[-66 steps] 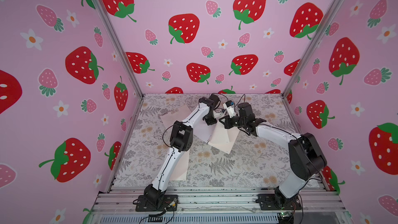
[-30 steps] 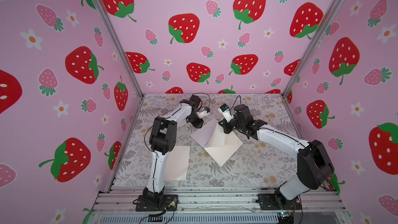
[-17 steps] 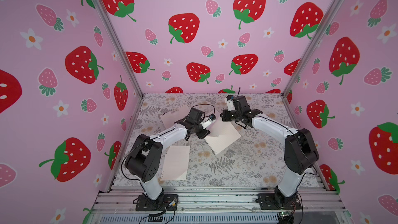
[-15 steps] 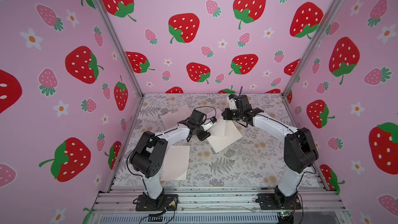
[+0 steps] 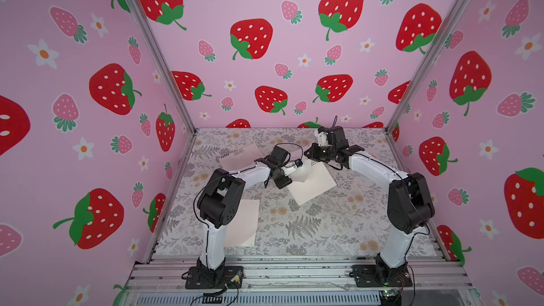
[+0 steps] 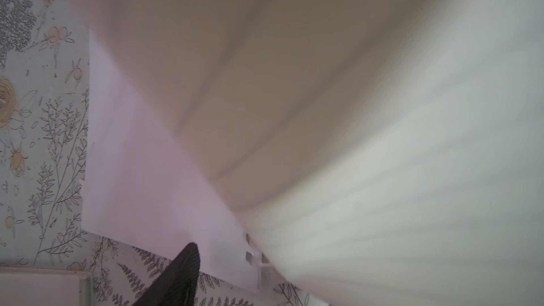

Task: Tear off pages from different notebooks
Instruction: Tear off the paper from the notebook.

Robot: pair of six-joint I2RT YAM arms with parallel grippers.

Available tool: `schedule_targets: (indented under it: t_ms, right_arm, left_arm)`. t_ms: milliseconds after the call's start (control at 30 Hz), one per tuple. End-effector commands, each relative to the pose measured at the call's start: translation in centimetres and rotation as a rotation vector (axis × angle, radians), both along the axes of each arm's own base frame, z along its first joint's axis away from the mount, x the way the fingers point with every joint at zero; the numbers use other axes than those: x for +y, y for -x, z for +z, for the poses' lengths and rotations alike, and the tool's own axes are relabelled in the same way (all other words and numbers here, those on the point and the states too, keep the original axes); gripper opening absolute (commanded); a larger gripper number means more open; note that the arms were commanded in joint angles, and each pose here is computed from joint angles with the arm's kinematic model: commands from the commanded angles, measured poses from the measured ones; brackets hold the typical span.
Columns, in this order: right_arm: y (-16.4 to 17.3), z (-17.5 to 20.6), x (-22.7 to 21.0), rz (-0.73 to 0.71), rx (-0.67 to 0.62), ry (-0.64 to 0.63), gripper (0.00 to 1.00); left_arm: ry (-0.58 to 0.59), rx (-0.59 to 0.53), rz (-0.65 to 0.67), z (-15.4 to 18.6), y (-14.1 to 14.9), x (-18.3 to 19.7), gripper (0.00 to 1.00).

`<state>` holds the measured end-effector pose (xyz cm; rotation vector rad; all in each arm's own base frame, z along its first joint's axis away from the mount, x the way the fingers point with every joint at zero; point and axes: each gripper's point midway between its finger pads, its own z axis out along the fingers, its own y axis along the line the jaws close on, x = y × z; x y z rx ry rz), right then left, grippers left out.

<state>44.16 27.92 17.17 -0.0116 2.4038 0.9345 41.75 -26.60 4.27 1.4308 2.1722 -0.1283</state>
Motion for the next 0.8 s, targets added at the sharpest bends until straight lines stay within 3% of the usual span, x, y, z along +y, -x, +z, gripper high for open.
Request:
schedule_targets:
  t_ms: [0,267,433,600,767]
  right_arm:
    - [1.0,0.1,1.5,0.066,0.029,-0.069,0.0]
    - [1.8,0.0,0.1,0.072,0.045,-0.079,0.0]
    - [2.8,0.2,-1.0,0.134,0.055,-0.118,0.0]
    - [3.7,0.1,-1.8,0.189,0.045,-0.088,0.0]
    - [4.0,-0.5,-2.2,0.179,0.064,-0.073,0.0]
  left_arm:
    - [0.013,0.035,-0.012,0.4,-1.4,-1.3,0.66]
    - [-0.045,0.195,-0.027,-2.5,-2.8,-3.2,0.57]
    - [-0.031,0.297,0.003,-4.9,-3.1,-3.4,0.41]
    - [0.106,0.274,0.019,-0.6,-3.4,-2.8,0.43]
    - [0.154,0.157,0.069,4.2,-3.4,-0.1,0.46]
